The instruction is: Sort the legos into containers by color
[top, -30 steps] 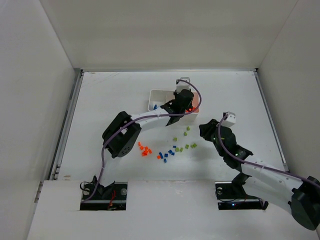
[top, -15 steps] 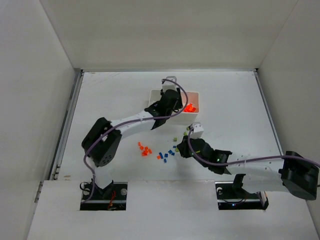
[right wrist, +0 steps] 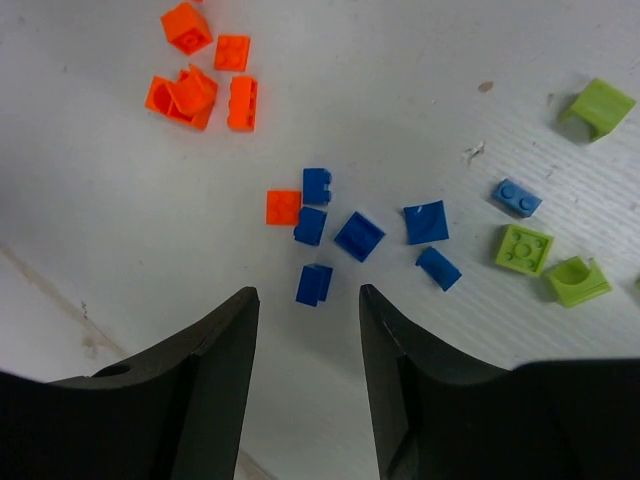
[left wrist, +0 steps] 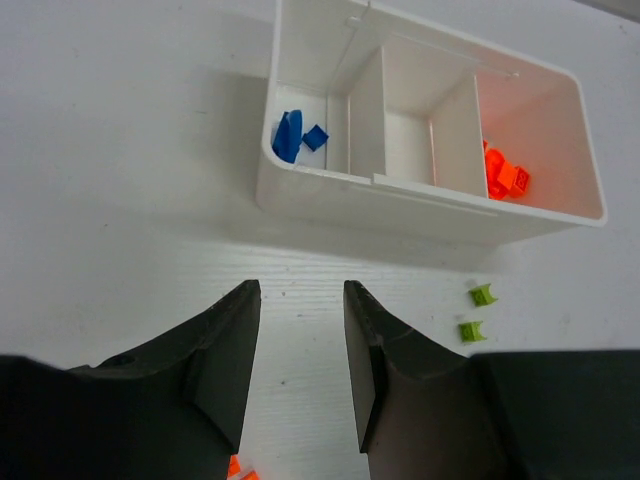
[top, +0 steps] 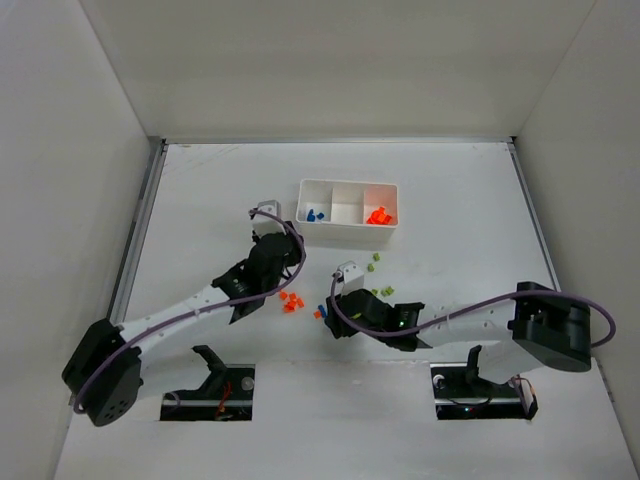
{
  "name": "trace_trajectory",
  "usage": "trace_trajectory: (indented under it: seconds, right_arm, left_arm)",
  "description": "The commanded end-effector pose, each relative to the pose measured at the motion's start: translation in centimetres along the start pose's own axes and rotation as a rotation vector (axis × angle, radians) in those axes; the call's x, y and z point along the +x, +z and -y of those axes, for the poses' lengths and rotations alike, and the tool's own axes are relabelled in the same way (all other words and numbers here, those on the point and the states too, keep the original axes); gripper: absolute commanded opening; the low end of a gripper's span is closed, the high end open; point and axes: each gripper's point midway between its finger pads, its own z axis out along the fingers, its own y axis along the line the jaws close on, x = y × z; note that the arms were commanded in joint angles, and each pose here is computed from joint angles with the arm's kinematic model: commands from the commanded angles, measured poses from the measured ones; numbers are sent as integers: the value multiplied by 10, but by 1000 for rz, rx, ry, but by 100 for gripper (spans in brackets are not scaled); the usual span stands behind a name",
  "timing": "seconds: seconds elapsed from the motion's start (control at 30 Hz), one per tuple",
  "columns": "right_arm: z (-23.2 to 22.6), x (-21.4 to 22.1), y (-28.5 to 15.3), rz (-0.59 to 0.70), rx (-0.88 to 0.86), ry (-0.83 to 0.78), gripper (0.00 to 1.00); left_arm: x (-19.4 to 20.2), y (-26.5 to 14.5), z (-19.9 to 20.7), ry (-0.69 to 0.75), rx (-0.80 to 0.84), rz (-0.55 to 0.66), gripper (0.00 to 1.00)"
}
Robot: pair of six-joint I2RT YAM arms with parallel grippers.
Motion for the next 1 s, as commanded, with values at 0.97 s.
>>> trace_trajectory:
  seconds: [0.97]
  right_arm:
    - [-1,-154,13,252,25,49,18]
  left_arm:
    - [85,-72,-57,93,-117,-129,35]
